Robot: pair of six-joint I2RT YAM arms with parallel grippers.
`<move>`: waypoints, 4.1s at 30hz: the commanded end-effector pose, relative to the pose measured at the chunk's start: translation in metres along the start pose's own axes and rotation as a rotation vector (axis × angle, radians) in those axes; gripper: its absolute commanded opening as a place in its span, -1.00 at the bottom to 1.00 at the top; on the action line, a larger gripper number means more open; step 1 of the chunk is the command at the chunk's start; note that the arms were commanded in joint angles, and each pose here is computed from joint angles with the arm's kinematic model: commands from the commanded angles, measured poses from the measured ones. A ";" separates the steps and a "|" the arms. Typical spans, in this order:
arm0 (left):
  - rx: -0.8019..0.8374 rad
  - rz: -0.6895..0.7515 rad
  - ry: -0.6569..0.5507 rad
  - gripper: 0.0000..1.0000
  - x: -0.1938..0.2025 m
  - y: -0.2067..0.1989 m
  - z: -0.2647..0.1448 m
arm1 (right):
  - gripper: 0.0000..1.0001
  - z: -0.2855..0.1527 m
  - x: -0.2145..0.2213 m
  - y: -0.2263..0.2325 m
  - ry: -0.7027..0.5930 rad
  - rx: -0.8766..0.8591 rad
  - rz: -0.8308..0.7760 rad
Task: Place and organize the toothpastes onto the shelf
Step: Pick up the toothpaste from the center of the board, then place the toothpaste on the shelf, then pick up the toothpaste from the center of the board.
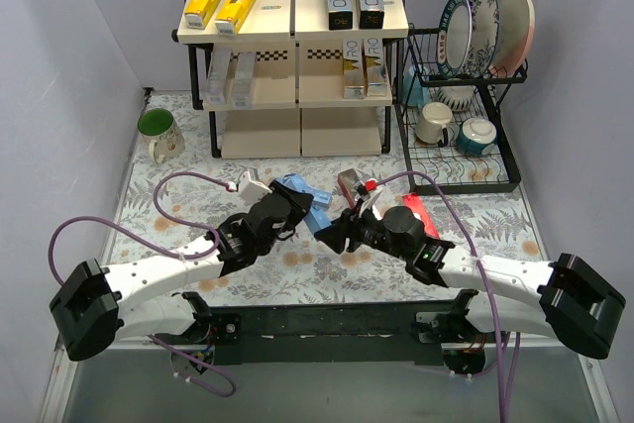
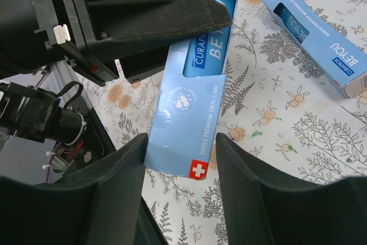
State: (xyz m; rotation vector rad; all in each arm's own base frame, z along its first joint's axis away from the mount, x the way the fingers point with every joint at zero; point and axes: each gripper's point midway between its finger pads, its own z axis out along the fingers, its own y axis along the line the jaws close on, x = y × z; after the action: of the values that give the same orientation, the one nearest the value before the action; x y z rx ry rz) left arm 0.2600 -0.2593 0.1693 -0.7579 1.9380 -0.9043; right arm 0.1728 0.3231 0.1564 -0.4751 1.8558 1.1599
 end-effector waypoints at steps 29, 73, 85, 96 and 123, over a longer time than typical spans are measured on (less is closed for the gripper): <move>0.032 0.671 -0.577 0.96 -0.196 -0.056 -0.063 | -0.43 -0.012 -0.108 -0.153 -0.133 0.716 -0.402; -0.007 0.692 -0.653 0.96 -0.208 -0.020 -0.066 | -0.06 0.077 -0.128 -0.307 -0.241 0.857 -0.167; -0.005 0.698 -0.653 0.96 -0.208 -0.020 -0.065 | 0.04 0.069 -0.133 -0.314 -0.225 0.893 -0.187; 0.003 0.700 -0.648 0.96 -0.206 -0.021 -0.065 | 0.47 0.058 -0.134 -0.273 -0.215 0.735 -0.207; 0.019 0.698 -0.597 0.96 -0.197 -0.022 -0.057 | 0.42 0.079 -0.020 -0.157 0.411 0.049 -0.652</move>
State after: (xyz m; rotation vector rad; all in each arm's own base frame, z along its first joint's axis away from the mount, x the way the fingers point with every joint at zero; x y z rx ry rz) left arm 0.3045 -0.1021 0.2944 -0.2520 1.4764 -0.2252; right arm 0.3342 0.3034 0.0857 -1.0961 1.8623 0.6292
